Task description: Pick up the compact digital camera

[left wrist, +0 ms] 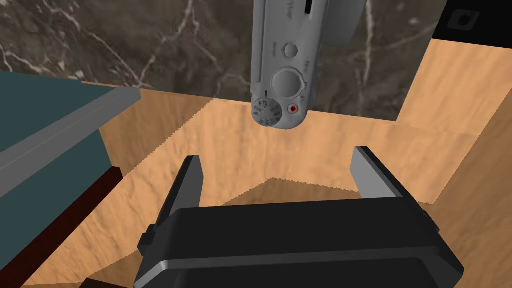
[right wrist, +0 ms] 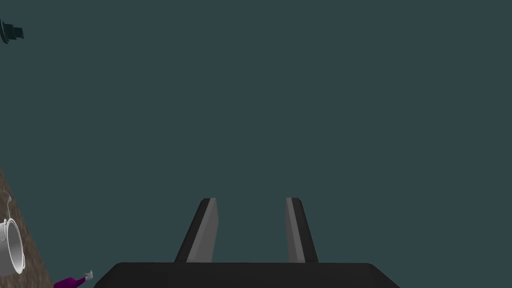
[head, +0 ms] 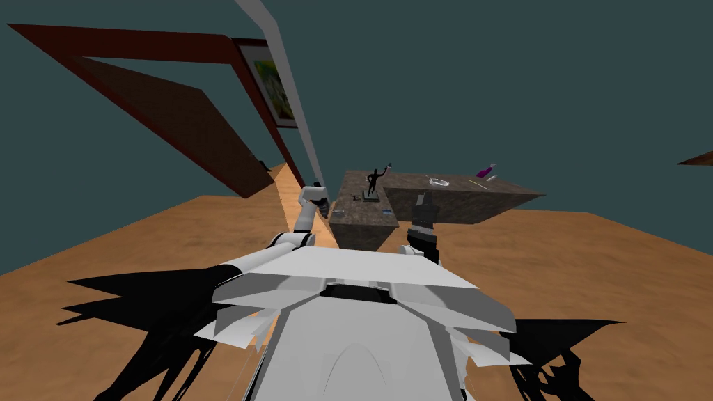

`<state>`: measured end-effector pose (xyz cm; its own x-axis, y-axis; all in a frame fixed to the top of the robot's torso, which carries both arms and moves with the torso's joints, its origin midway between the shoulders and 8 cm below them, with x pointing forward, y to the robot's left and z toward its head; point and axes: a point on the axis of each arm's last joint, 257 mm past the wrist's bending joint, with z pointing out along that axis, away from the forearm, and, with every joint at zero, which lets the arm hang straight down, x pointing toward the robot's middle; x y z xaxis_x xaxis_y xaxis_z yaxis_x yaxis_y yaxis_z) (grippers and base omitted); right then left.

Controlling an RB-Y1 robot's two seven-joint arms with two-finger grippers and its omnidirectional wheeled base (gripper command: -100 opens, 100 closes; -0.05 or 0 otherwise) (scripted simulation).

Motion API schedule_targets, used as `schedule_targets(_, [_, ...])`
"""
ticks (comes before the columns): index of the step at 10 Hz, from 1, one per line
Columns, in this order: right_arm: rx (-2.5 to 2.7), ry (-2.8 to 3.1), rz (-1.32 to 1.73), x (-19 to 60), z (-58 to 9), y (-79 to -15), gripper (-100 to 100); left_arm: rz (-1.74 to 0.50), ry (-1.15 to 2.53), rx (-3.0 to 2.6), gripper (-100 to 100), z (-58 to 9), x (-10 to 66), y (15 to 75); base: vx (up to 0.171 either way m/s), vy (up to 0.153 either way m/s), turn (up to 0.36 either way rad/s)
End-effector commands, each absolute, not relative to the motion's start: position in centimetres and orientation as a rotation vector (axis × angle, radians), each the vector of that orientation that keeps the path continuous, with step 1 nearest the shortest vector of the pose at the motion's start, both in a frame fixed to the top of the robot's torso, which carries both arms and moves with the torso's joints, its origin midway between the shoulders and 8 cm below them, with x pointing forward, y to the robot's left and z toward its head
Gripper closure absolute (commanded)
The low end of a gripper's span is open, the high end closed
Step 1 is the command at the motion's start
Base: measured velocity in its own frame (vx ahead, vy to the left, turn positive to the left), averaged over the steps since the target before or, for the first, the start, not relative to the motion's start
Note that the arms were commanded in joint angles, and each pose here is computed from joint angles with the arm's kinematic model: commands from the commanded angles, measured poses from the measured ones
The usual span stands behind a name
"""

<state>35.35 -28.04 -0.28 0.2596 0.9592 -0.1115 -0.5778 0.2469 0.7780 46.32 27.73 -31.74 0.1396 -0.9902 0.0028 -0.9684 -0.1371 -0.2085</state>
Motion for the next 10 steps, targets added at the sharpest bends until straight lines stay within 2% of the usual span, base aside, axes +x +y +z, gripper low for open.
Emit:
schedule_targets(1, [0.692,0.669,1.161,35.4,-0.3,-28.0,0,-0.18,1.994,-2.267,-100,-31.5,45.6,27.0,0.043,-0.043,-0.048])
schedule_targets(4, [0.692,0.669,1.161,35.4,-0.3,-28.0,0,-0.127,2.057,-2.295,-100,-31.1,44.3,25.7,0.044,-0.055,-0.052])
schedule_targets(10, [0.692,0.669,1.161,35.4,-0.3,-28.0,0,-0.053,2.115,-2.326,-100,-30.8,42.6,24.9,0.023,-0.022,-0.02])
